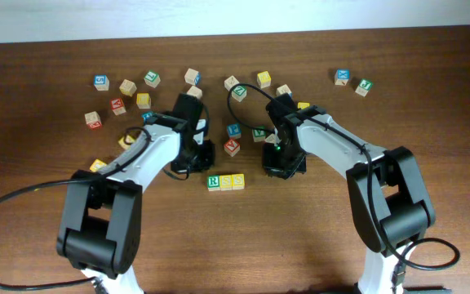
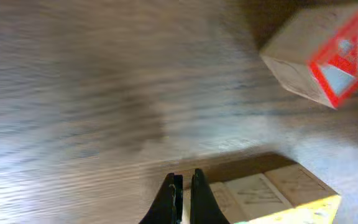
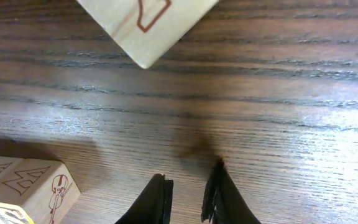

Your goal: Spell out RSS

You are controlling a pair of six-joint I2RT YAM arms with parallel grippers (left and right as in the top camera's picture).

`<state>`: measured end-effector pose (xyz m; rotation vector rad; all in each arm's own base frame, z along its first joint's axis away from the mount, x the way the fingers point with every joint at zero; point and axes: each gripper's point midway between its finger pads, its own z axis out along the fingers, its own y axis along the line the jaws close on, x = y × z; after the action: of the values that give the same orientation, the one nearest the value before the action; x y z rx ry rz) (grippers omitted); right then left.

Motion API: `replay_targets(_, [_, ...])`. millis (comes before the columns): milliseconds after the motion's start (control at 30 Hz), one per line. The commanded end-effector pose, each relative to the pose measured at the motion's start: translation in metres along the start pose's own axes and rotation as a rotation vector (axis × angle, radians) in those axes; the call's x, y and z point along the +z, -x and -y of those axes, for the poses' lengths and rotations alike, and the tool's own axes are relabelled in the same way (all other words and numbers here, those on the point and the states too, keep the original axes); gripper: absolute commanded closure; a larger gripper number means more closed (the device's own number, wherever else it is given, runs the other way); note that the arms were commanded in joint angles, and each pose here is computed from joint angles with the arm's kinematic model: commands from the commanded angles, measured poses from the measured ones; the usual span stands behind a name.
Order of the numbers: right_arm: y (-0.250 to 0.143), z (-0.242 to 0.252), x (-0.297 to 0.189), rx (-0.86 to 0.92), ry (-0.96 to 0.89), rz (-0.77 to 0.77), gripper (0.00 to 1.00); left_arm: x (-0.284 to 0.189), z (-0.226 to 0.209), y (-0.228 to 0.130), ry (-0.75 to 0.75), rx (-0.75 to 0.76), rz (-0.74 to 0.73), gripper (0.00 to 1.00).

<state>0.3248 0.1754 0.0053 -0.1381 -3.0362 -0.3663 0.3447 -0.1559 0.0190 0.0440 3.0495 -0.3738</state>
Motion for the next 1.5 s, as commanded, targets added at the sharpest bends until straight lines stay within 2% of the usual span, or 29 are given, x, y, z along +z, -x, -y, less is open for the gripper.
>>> replay_targets(0, [0.001, 0.007, 0.004, 0.000, -0.024, -0.001, 0.86, 0.004, 0.019, -0.006, -0.017, 0.061, -0.017, 1.00])
replay_targets(200, [0.001, 0.007, 0.004, 0.000, -0.024, -0.001, 0.86, 0.004, 0.021, -0.005, -0.017, 0.068, -0.011, 1.00])
replay_targets(233, [0.004, 0.006, 0.004, -0.009, -0.019, 0.009, 0.90, 0.003, 0.022, -0.003, -0.018, 0.068, -0.006, 1.00])
replay_targets(267, [0.006, 0.005, 0.003, -0.039, -0.015, 0.018, 0.96, -0.001, 0.022, 0.002, -0.021, 0.065, 0.005, 1.00])
replay_targets(400, [0.016, 0.008, -0.032, -0.076, -0.090, 0.073, 0.96, -0.033, 0.019, 0.030, -0.028, 0.029, 0.051, 1.00])
replay_targets(467, [0.018, 0.007, -0.069, -0.088, -0.124, 0.129, 0.96, -0.067, 0.014, 0.045, -0.025, -0.008, 0.062, 1.00])
replay_targets(533, [0.007, -0.001, -0.121, -0.101, -0.101, 0.207, 0.96, -0.118, 0.002, 0.053, -0.018, -0.063, 0.079, 1.00])
replay_targets(600, [-0.016, -0.003, -0.169, -0.116, -0.064, 0.287, 0.91, -0.171, -0.007, 0.051, -0.025, -0.059, 0.150, 1.00])
replay_targets(667, [-0.046, 0.002, -0.207, -0.125, -0.042, 0.340, 0.87, -0.228, -0.010, 0.035, -0.041, -0.063, 0.267, 1.00])
replay_targets(733, [-0.075, 0.006, -0.237, -0.142, -0.016, 0.405, 0.87, -0.268, -0.007, 0.001, -0.040, -0.028, 0.322, 1.00])
replay_targets(767, [-0.091, 0.003, -0.249, -0.168, 0.011, 0.447, 0.83, -0.294, -0.004, -0.028, -0.032, 0.004, 0.360, 0.93])
replay_targets(867, [-0.133, 0.000, -0.263, -0.192, 0.069, 0.512, 0.64, -0.324, -0.005, -0.077, -0.027, 0.015, 0.402, 0.65])
replay_targets(900, [-0.143, 0.004, -0.263, -0.191, 0.067, 0.537, 0.54, -0.331, -0.006, -0.095, -0.027, 0.016, 0.408, 0.51])
replay_targets(933, [-0.149, 0.009, -0.264, -0.192, 0.057, 0.565, 0.32, -0.333, -0.007, -0.105, -0.026, 0.016, 0.409, 0.36])
replay_targets(967, [-0.156, 0.012, -0.266, -0.206, 0.061, 0.583, 0.02, -0.332, -0.009, -0.115, -0.025, 0.015, 0.411, 0.12])
replay_targets(1000, [-0.158, 0.013, -0.269, -0.207, 0.070, 0.596, 0.02, -0.329, -0.011, -0.122, -0.025, 0.016, 0.412, 0.01])
replay_targets(1167, [-0.158, 0.013, -0.269, -0.207, 0.069, 0.594, 0.02, -0.293, -0.022, -0.140, -0.007, -0.007, 0.308, 0.01])
replay_targets(1467, [-0.138, 0.007, -0.237, -0.193, -0.017, 0.473, 0.02, -0.285, -0.022, -0.134, -0.003, -0.014, 0.273, 0.01])
